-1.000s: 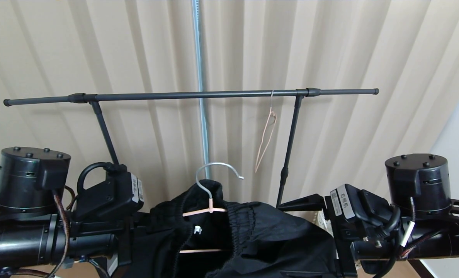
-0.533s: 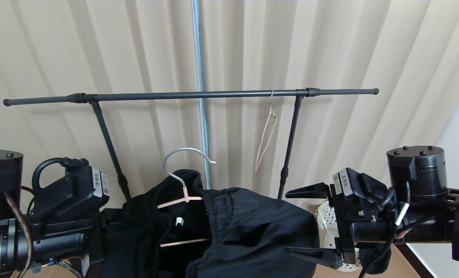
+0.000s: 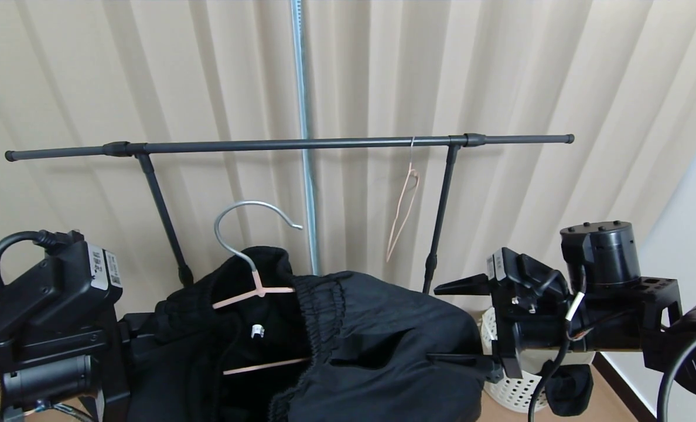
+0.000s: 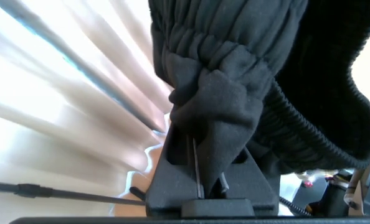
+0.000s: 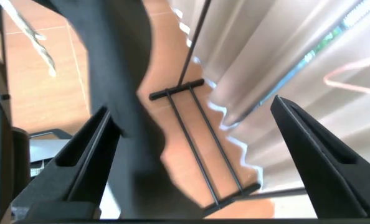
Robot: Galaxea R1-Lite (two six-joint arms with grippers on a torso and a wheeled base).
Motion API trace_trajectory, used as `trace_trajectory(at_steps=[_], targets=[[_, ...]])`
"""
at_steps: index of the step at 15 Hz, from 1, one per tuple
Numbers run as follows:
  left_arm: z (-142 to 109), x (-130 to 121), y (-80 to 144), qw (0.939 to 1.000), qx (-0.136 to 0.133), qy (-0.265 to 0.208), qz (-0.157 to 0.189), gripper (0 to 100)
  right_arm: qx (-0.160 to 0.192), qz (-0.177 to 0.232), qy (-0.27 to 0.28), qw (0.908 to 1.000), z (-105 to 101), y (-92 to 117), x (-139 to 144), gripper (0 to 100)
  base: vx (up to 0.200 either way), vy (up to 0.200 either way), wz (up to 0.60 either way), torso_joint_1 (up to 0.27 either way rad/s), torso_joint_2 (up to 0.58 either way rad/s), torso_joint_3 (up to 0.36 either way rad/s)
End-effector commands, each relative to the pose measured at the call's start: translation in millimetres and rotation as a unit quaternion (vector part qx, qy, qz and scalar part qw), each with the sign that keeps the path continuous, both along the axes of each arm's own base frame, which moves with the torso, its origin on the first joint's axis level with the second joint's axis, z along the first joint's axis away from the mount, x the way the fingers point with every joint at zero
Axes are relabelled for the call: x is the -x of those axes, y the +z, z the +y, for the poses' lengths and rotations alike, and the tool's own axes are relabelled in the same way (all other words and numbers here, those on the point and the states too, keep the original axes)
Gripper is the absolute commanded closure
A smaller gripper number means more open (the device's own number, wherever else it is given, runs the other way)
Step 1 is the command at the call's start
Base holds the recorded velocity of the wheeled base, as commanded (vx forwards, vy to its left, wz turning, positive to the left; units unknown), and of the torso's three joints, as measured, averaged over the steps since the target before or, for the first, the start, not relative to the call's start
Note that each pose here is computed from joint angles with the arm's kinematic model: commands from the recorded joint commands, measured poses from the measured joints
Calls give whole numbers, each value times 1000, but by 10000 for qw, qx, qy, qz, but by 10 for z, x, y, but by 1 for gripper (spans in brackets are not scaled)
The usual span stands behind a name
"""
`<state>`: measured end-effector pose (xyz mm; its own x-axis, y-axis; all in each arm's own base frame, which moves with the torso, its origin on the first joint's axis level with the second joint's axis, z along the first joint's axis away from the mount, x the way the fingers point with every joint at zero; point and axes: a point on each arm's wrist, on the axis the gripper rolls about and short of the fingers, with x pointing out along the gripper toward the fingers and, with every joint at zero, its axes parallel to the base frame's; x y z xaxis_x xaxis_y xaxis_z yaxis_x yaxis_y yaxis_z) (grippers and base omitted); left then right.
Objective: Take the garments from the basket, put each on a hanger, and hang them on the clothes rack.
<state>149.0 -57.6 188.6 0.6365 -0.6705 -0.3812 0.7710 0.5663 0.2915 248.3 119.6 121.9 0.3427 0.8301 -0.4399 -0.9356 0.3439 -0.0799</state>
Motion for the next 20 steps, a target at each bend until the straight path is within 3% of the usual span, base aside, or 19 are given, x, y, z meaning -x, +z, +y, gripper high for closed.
trace_trajectory(at_steps=[1,3,4,20], targets=[[9,24,25,10000,43,37,-47,100,62,148,-43,9999,2,-95,-71,0,0,0,0,0,0,0],[12,26,23,9999,53,113,-20,100,79,190,-51,9998,5,-125,-89,0,0,0,0,0,0,0],[14,27,18,9999,47,137,-10,100,83,188,-57,9998,4,-125,-89,100,0,0,0,0,0,0],[175,116,101,9969,353,696,-90,100,101,197,-530,9983,-205,-185,-358,100,0,0,0,0,0,0]])
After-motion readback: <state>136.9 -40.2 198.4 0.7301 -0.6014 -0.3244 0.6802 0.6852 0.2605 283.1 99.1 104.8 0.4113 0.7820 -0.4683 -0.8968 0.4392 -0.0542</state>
